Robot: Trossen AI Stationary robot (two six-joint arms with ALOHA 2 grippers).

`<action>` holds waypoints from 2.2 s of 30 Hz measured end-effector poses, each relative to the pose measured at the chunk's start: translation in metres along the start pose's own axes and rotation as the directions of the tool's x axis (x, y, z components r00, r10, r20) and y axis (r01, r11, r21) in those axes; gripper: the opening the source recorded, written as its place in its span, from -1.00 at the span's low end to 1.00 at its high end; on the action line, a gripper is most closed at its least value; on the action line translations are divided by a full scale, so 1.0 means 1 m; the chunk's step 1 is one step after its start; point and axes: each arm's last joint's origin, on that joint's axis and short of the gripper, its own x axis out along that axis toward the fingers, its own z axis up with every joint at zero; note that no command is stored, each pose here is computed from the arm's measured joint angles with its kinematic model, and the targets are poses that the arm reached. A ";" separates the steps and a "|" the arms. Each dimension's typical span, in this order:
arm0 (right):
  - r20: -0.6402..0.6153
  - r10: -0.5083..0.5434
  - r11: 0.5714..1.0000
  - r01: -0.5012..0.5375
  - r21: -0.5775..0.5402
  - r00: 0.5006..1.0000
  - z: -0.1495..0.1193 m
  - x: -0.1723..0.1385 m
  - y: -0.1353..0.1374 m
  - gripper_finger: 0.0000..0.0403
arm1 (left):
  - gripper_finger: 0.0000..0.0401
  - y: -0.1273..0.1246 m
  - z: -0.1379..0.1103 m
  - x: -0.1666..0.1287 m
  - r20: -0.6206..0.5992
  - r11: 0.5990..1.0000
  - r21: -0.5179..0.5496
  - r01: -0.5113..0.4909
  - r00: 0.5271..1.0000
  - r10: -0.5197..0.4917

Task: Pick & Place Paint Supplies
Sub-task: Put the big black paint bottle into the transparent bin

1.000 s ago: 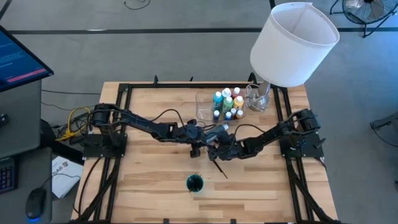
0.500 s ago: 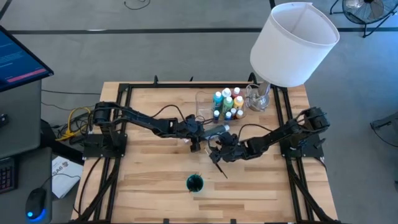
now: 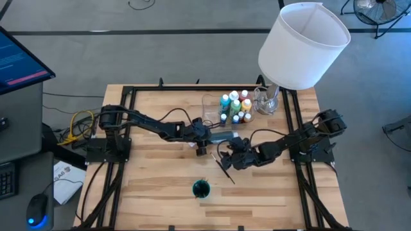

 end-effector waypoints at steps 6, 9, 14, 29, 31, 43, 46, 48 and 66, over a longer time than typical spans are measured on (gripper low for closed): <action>-0.011 -0.013 1.000 0.013 -0.013 1.000 -0.002 -0.001 -0.001 0.14 | -0.31 0.006 0.001 0.001 0.000 0.997 -0.010 0.076 0.997 -0.076; -0.011 -0.012 1.000 0.012 -0.014 1.000 -0.002 -0.001 -0.001 0.14 | -0.31 0.008 0.000 0.001 -0.013 0.997 -0.012 0.082 0.997 -0.082; -0.011 -0.012 1.000 0.012 -0.014 1.000 -0.002 -0.001 -0.001 0.14 | -0.24 0.007 -0.002 0.000 -0.032 0.993 -0.011 0.116 0.993 -0.116; -0.012 -0.011 1.000 0.011 -0.016 1.000 -0.002 -0.001 -0.001 0.14 | -0.16 0.005 -0.005 0.002 -0.042 0.993 -0.009 0.122 0.992 -0.122; -0.012 -0.011 1.000 0.011 -0.017 1.000 -0.002 -0.001 -0.001 0.14 | -0.21 0.006 -0.004 0.002 -0.041 0.995 -0.008 0.103 0.994 -0.103; -0.015 -0.018 0.999 0.017 -0.039 1.000 -0.003 -0.001 -0.002 0.14 | -0.39 0.004 -0.004 0.001 -0.039 0.996 -0.009 0.094 0.995 -0.094; 0.033 -0.019 0.997 0.021 -0.070 0.999 -0.001 -0.008 0.001 0.14 | -0.41 0.002 -0.003 0.001 -0.039 0.995 -0.025 0.094 0.995 -0.095; 0.106 -0.014 0.996 0.023 -0.087 0.994 0.001 -0.019 0.006 0.14 | -0.43 0.001 -0.003 0.000 -0.038 0.995 -0.024 0.096 0.995 -0.097; 0.564 0.016 0.998 0.020 -0.057 0.825 -0.008 -0.117 0.031 0.14 | -0.44 0.010 0.012 -0.094 0.268 0.991 -0.056 0.122 0.958 -0.103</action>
